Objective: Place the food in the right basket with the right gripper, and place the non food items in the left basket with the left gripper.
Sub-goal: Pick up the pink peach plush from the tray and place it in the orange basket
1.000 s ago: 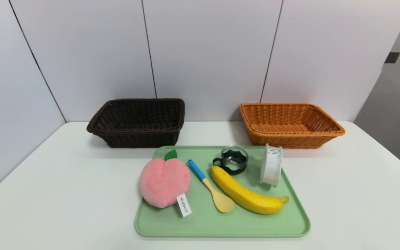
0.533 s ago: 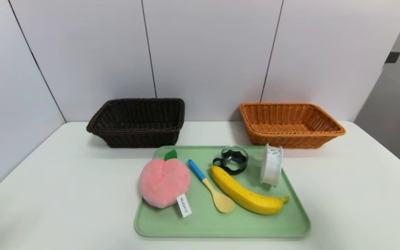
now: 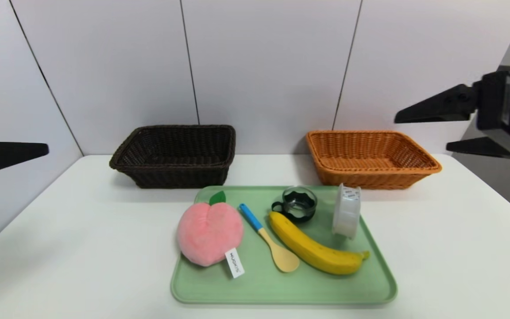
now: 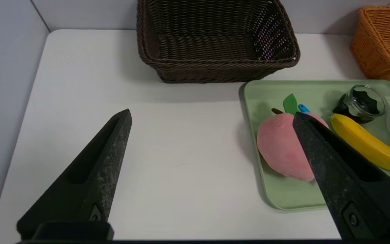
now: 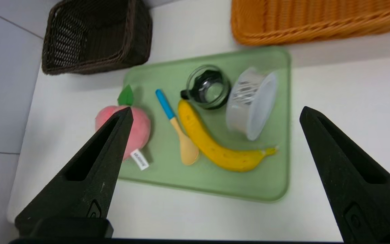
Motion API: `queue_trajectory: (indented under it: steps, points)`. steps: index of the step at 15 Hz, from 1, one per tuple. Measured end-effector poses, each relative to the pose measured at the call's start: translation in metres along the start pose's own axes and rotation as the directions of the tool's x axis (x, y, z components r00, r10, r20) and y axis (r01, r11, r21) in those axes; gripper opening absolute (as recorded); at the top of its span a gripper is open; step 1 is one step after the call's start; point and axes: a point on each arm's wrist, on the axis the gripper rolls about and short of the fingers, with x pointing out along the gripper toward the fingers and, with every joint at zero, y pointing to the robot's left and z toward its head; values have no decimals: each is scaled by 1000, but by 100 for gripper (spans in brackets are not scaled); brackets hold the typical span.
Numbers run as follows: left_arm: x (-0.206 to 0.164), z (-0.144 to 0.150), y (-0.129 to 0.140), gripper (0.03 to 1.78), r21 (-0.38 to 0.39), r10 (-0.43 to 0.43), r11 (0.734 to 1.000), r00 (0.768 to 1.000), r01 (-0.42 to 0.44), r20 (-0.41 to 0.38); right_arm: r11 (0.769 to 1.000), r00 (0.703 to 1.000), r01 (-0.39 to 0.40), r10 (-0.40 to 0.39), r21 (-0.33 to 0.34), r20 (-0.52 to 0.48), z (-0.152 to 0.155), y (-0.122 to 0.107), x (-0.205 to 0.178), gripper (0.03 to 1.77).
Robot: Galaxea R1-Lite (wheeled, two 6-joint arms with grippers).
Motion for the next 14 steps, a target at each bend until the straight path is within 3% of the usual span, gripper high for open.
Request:
queue_trajectory:
  steps: [3, 6, 9, 11, 14]
  points:
    - [12, -7, -4, 169, 11, -27, 1000, 993, 28, -111, 996, 992, -47, 56, 80, -112, -2, 33, 26, 170]
    - [16, -12, -4, 169, 7, -20, 1000, 975, 22, -221, 983, 954, -98, 137, 155, -267, -6, 62, 41, 170]
    - [30, -17, -4, 169, -33, -26, 999, 971, 19, -237, 976, 908, -146, 196, 159, -370, -15, 83, 63, 170]
    - [40, -20, -3, 169, -68, -34, 997, 980, 21, -199, 973, 874, -167, 220, 157, -433, -24, 93, 80, 170]
    - [48, -27, -6, 169, -75, -59, 996, 976, 44, -210, 969, 851, -193, 244, 156, -464, -35, 115, 104, 170]
